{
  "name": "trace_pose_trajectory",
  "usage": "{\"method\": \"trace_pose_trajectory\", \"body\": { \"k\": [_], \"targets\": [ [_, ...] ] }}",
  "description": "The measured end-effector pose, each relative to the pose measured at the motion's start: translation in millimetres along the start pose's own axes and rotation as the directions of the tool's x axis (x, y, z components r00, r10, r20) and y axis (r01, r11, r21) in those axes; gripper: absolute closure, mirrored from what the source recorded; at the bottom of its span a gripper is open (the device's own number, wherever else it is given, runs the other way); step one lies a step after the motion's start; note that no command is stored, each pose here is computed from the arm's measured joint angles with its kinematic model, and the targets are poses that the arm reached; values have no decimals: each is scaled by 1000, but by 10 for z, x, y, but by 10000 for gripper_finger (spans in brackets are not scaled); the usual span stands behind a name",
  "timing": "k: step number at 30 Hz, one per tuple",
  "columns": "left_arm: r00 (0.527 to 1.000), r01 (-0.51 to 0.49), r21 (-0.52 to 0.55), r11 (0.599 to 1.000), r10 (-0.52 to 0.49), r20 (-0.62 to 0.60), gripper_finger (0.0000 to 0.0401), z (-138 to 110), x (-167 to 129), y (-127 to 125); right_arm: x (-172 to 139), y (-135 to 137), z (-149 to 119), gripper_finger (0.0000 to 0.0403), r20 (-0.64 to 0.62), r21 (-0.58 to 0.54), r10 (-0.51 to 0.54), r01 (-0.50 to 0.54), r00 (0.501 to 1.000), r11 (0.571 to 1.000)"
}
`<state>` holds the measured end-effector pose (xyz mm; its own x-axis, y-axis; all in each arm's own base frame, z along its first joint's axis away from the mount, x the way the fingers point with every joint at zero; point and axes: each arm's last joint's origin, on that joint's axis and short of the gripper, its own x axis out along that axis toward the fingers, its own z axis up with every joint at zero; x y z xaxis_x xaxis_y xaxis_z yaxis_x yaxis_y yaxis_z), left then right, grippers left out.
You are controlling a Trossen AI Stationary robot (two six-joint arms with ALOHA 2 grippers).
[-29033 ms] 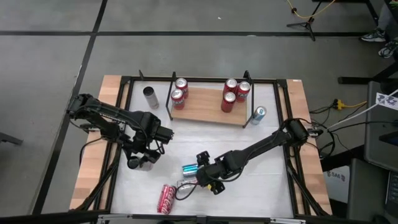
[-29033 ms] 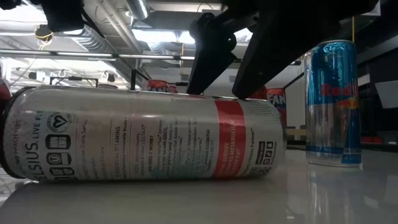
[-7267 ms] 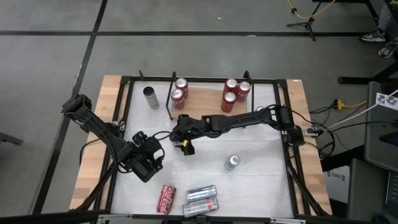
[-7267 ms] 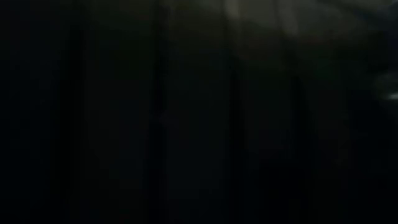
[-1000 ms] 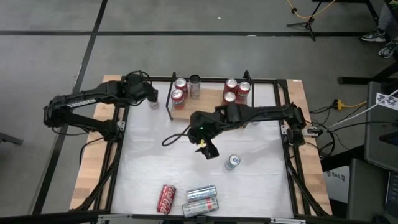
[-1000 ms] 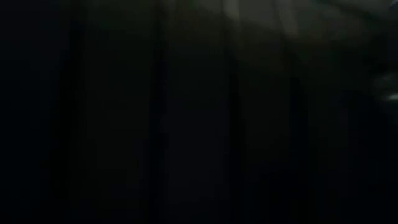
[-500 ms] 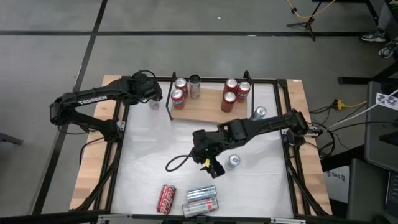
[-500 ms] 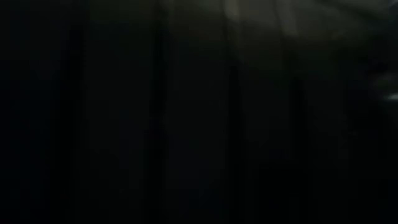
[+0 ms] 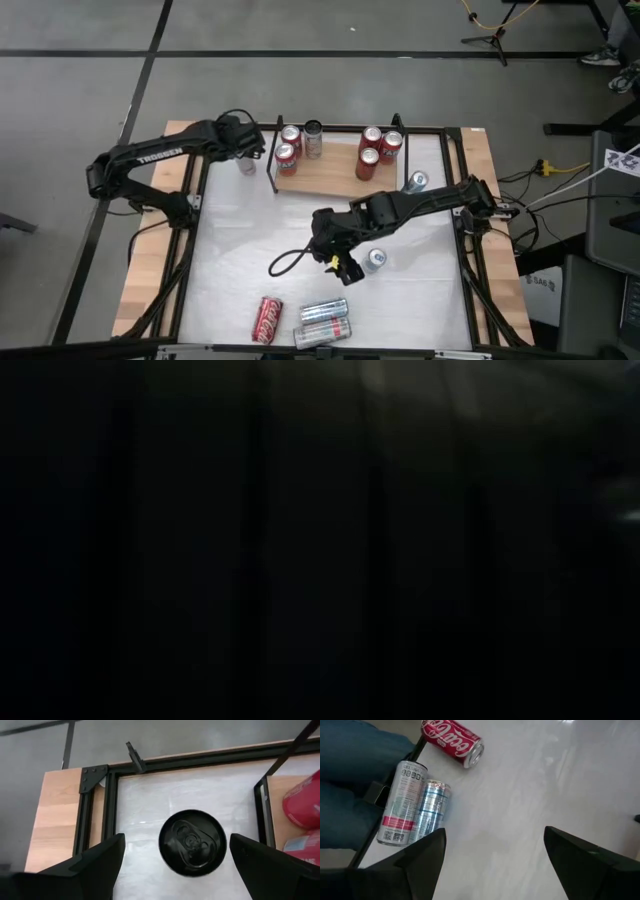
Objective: Place canned beverage on shelf
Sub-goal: Put the top white-pink soda can on the shelf aligned with the white-pink soda can
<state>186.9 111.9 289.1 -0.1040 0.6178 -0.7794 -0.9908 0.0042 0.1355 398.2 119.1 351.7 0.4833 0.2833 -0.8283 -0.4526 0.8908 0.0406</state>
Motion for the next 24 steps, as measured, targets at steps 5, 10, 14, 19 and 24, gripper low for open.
{"method": "trace_pose_trajectory", "body": {
  "k": [5, 10, 14, 19, 24],
  "targets": [
    [1000, -7, -2, 1000, 6, -18, 48, 11, 43, -17, 0, 2, 0, 77, 0, 0, 0, 0, 1000, 1000],
    [1000, 20, 22, 1000, -20, -24, 48, 18, 67, -69, 0, 0, 0, 77, 0, 0, 0, 0, 1000, 1000],
    [999, 46, 8, 999, -46, -7, 48, 39, 67, -99, 0, 2, 0, 77, 0, 0, 0, 0, 1000, 1000],
    [1000, 24, 7, 1000, -24, -17, 48, 55, 92, -66, 0, 0, 0, 77, 0, 0, 0, 0, 1000, 1000],
    [999, 22, 0, 1000, -22, -41, 48, 46, 137, -49, 0, 2, 0, 77, 0, 0, 0, 0, 1000, 1000]
  ]
}}
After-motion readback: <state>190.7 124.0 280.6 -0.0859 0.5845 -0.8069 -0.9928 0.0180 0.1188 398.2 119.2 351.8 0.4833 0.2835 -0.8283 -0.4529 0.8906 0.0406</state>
